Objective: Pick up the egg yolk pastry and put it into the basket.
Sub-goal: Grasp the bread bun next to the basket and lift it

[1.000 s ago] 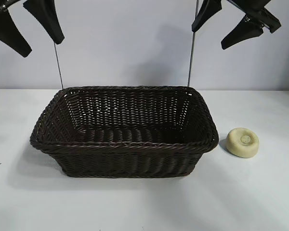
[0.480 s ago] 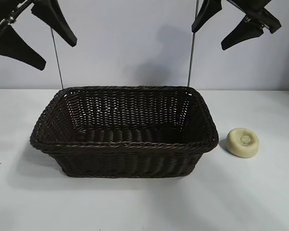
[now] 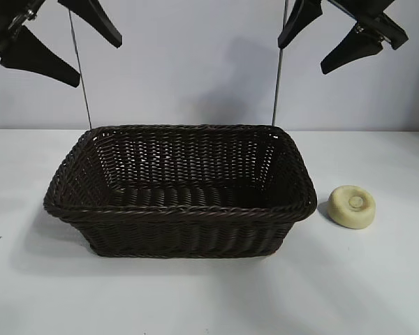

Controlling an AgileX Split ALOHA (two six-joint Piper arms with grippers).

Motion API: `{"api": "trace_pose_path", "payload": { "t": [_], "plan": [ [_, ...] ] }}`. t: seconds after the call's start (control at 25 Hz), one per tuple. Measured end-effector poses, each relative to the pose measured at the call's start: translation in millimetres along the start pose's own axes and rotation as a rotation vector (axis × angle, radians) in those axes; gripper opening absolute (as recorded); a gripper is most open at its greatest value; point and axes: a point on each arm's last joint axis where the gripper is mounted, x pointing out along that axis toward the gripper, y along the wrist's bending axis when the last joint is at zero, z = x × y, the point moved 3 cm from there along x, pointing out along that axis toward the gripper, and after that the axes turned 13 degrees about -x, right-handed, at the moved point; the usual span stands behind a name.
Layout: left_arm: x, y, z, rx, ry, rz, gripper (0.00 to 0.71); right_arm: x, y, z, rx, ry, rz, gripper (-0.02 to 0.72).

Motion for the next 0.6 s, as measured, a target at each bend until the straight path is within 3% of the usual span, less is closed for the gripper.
{"api": "trace_pose_path", "payload": {
  "t": [0.32, 0.6],
  "plan": [
    [23.3, 11.0, -1.8, -0.038, 0.05, 0.015, 0.478, 0.0, 0.1, -0.2, 0.0, 0.002, 0.001, 0.537],
    [23.6, 11.1, -1.8, -0.024, 0.051, 0.015, 0.478, -0.7, 2.7, -9.2, 0.001, 0.076, 0.028, 0.537]
  ]
}}
